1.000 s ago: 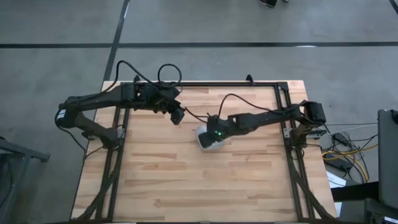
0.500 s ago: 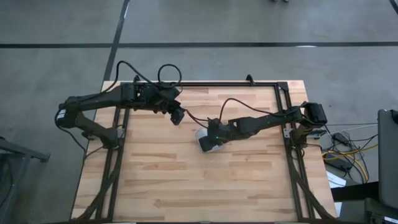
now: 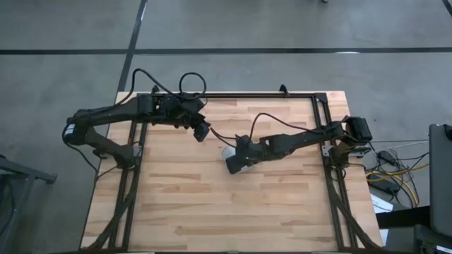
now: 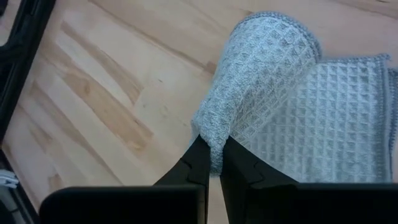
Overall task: Fold microfiber towels
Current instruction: Fold the gray on the table
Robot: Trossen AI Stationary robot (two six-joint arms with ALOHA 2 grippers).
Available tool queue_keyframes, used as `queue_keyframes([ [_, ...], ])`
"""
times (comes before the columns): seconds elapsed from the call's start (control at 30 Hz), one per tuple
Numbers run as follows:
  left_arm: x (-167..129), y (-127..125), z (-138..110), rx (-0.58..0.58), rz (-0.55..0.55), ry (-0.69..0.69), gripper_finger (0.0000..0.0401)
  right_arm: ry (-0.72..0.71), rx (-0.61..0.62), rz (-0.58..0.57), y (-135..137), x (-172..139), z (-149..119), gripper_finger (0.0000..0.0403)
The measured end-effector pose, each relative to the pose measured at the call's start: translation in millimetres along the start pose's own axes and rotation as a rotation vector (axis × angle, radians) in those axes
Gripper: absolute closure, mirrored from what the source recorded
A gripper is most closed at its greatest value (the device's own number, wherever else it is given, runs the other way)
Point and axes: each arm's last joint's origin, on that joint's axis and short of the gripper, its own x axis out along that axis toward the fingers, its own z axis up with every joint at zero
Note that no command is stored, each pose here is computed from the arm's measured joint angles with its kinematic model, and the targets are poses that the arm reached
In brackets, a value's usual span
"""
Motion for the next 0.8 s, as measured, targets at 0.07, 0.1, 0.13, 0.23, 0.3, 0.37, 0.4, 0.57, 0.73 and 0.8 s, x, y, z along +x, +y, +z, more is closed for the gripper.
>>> queue_keyframes([
  [0.07,0,0,0,0.003,0.0,0.0,0.0206,0.001,0.0,0.001,0,0,0,0.039],
  [0.1,0,0,0,0.003,0.0,0.0,0.0206,0.002,0.0,-0.001,0,0,0,0.039],
  [0.13,0,0,0,0.003,0.0,0.0,0.0206,0.003,0.0,-0.002,0,0,0,0.039],
  [0.23,0,0,0,0.003,0.0,0.0,0.0206,0.003,0.0,-0.003,-1,0,0,0.039],
  [0.3,0,0,0,0.004,0.0,0.0,0.0206,0.002,0.005,-0.007,-1,-1,0,0.039],
  [0.37,0,0,0,0.004,0.0,0.0,0.0206,-0.009,0.011,-0.018,-2,-3,0,0.039],
  [0.4,0,0,0,0.005,0.0,0.0,0.0206,-0.011,0.01,-0.032,-3,-5,0,0.039],
  [0.57,0,0,0,0.022,0.0,-0.001,0.0206,-0.035,0.01,-0.056,-5,-17,2,0.039],
  [0.73,0,0,0,0.022,0.0,0.0,0.0206,-0.046,0.021,-0.065,-8,-27,3,0.039],
  [0.8,0,0,0,0.022,0.0,-0.001,0.0206,-0.032,0.032,-0.099,-13,-26,0,0.039],
])
